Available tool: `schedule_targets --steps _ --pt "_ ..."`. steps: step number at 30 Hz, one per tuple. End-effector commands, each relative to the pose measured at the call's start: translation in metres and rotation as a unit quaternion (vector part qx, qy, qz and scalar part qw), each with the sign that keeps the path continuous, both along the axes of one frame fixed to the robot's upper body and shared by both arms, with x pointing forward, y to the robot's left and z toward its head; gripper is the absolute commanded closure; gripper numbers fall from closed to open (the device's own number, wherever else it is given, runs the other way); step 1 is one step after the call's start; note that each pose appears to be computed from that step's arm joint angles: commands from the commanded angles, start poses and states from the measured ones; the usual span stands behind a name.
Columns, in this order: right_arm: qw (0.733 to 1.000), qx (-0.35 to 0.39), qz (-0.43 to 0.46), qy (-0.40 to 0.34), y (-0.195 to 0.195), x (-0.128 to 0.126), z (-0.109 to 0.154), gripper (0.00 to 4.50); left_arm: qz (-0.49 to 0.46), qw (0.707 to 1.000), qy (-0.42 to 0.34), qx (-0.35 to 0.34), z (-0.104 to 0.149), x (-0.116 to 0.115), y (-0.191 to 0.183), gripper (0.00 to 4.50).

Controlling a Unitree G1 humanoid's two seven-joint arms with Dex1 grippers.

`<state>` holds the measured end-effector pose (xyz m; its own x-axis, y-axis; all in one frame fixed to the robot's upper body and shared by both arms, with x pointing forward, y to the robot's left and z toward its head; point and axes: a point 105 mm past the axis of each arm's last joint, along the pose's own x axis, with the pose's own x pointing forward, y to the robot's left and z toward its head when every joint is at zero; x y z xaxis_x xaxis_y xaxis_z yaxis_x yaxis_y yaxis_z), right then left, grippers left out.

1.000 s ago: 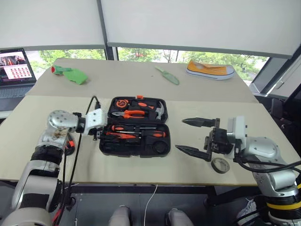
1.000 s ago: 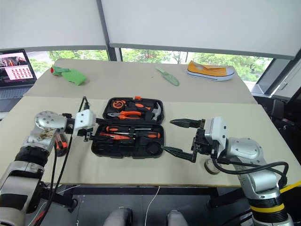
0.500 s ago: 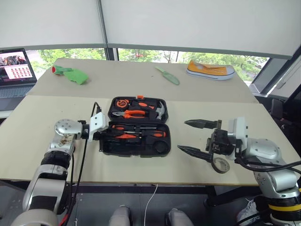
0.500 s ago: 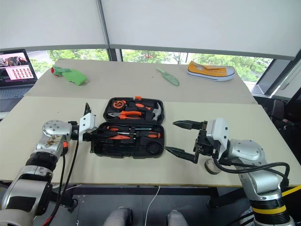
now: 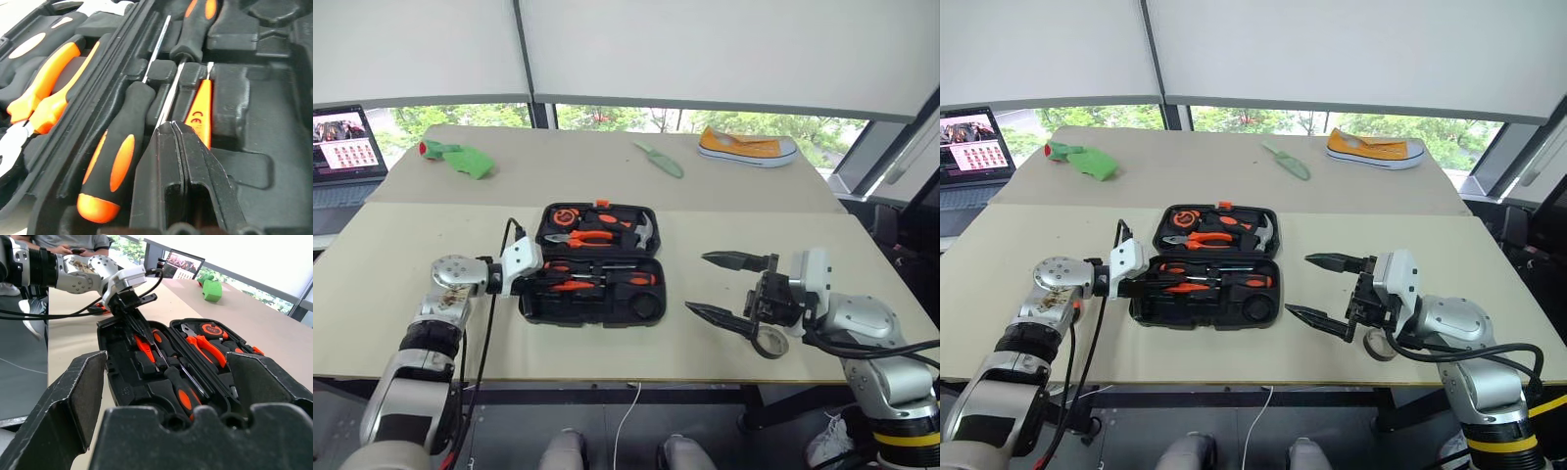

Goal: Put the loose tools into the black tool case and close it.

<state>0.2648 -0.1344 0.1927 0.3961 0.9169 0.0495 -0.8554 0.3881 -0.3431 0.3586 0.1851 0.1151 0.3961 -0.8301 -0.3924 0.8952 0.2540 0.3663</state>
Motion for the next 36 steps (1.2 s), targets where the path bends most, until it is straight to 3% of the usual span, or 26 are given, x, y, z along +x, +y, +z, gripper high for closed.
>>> schedule_targets --steps 1,6,9,12,15,20,22,25,28,35,36 --pt "0.999 0.008 -0.001 -0.031 0.0 -0.003 0.011 0.0 -0.002 0.999 0.032 0.027 -0.021 -0.012 0.01 4.46" --pt "1.0 0.01 0.002 -0.029 0.002 0.0 0.01 0.0 0.003 0.999 0.024 0.034 -0.029 -0.016 0.014 4.46" --pt "1.0 0.008 0.007 -0.029 0.002 0.002 0.01 0.0 0.041 0.999 0.019 -0.028 -0.019 -0.008 0.015 4.46" --pt "0.999 0.006 0.0 -0.047 -0.002 0.005 0.014 0.0 0.063 0.989 -0.026 -0.132 0.021 -0.011 0.024 3.77" --pt "0.998 0.008 -0.002 -0.056 -0.005 0.006 0.012 0.0 0.09 0.977 -0.064 -0.184 0.046 -0.028 0.039 2.62" --pt "0.997 0.033 0.016 -0.066 -0.007 -0.001 0.006 0.0 0.232 0.94 -0.094 -0.232 0.058 -0.077 0.082 0.85" --pt "0.997 0.043 0.024 -0.053 -0.006 -0.004 0.003 0.0 0.31 0.916 -0.1 -0.235 0.051 -0.102 0.103 0.09" --pt "0.998 0.035 0.041 -0.042 -0.004 -0.009 -0.007 0.0 0.436 0.861 -0.102 -0.24 0.034 -0.146 0.139 0.04" --pt "0.998 0.021 0.051 -0.041 -0.003 -0.011 -0.017 0.0 0.565 0.786 -0.101 -0.23 0.013 -0.191 0.18 0.04" --pt "0.997 0.008 0.063 -0.04 -0.003 -0.011 -0.025 0.0 0.717 0.674 -0.056 -0.168 -0.021 -0.234 0.21 0.04" --pt "0.997 0.013 0.058 -0.042 -0.005 -0.008 -0.022 0.0 0.711 0.676 -0.053 -0.185 -0.017 -0.23 0.203 0.04"
